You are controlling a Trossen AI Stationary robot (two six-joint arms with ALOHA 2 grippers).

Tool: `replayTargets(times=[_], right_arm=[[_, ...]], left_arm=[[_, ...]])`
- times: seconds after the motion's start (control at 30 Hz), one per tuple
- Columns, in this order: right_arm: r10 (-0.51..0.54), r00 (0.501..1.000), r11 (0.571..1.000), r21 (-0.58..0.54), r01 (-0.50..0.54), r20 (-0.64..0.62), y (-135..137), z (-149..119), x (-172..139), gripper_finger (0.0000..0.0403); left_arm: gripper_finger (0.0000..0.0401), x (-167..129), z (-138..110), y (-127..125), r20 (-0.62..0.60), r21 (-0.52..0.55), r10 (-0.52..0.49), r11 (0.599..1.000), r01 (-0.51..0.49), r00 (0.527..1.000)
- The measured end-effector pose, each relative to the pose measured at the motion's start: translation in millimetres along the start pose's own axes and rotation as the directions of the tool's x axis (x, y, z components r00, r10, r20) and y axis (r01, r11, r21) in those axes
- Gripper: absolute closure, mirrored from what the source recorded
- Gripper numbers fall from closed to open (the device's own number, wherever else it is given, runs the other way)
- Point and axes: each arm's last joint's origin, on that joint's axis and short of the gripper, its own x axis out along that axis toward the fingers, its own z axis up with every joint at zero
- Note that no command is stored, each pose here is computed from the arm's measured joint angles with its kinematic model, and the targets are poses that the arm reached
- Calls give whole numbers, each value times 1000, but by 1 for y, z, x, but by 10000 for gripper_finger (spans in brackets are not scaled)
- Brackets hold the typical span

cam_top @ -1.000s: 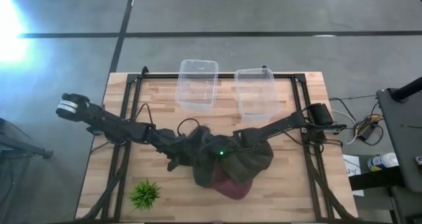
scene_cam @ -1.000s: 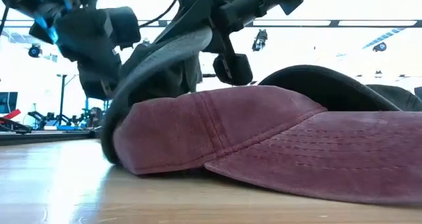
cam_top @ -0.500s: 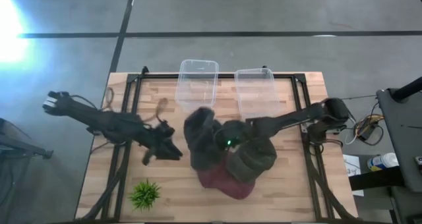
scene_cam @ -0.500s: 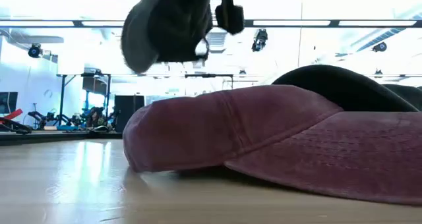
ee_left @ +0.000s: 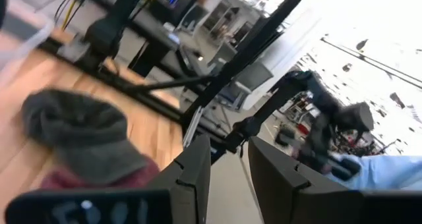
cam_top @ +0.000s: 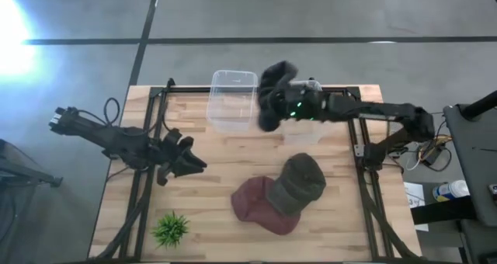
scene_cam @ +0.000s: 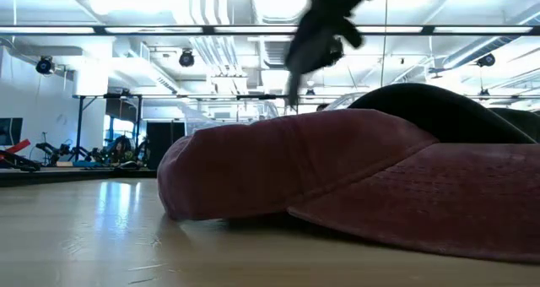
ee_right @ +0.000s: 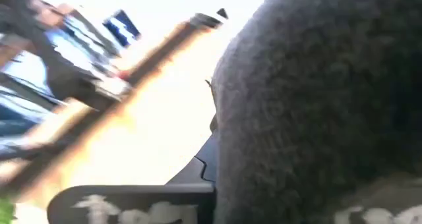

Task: Pick & Place hat
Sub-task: Put the left black cap into the right transparent bin

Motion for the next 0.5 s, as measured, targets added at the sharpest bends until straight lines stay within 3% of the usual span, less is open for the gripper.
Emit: replayTargets(times=[0.27,0.5], right_arm=[[-225,966,974,-16,225,-131,-60,11,-57,394],[-226,941,973,-20,229,-250,-95,6,-34,394]], left_arm=[[303,7,-14,14,-8,-28,103,994,-103,995],[303,10,-16,22,60,-4,205,979,-205,977]])
